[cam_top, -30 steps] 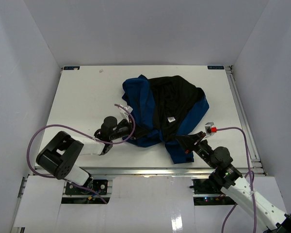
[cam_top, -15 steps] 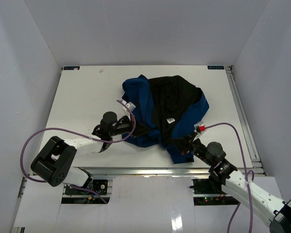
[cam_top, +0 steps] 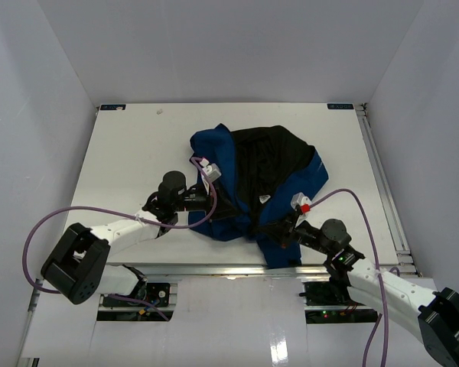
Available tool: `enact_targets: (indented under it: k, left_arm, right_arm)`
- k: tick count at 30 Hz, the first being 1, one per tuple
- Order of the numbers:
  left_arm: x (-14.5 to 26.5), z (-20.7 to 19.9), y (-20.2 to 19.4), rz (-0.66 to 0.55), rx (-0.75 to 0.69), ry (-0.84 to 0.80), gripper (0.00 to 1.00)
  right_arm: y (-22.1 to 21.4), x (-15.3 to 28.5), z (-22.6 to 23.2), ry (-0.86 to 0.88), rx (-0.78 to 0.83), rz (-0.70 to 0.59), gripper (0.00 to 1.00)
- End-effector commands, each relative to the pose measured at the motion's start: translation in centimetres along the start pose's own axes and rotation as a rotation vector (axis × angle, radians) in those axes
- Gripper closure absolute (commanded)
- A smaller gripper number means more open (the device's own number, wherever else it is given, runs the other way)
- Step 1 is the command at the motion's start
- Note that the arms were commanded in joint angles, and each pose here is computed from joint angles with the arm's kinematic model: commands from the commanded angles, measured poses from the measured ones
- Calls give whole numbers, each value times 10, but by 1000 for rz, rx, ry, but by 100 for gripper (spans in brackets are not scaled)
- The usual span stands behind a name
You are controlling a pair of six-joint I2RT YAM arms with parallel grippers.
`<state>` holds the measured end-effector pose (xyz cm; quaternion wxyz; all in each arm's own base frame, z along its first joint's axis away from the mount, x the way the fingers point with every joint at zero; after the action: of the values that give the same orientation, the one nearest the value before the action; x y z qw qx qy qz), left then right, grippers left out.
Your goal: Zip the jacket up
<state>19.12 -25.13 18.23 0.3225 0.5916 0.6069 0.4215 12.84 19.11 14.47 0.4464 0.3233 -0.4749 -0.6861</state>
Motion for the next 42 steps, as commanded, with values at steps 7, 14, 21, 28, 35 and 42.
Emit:
enact_targets:
  k: [7,14,21,28,35,42]
  left_arm:
    - [1,-27,-1,29,-109,-160,100]
    - [3,-31,-3,28,-129,-187,100]
    - [4,-33,-3,24,-136,-194,100]
    - [5,-34,-4,23,-139,-197,100]
    - [5,-35,-3,22,-138,-206,100]
    - [6,-38,-4,23,-139,-231,100]
  right_arm:
    - [51,-14,24,185,177,-116,92]
    - [56,-22,30,248,158,-72,92]
    - [55,-24,31,263,138,-53,92]
    - [52,-24,30,257,123,-36,92]
    - [50,-25,31,267,100,-26,92]
    - [51,-26,31,269,95,-26,92]
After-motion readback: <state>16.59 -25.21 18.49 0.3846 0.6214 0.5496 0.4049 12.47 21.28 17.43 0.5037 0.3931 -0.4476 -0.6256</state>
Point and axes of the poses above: each gripper's point midway between its finger pads, its own x axis back along the fingers, its own z axis along the line the jaws close on, y = z × x, the point moved 6 cm from there along x, back along the fingers, and after that the axes turned 4 degrees about -x, right-handed, at the moved point
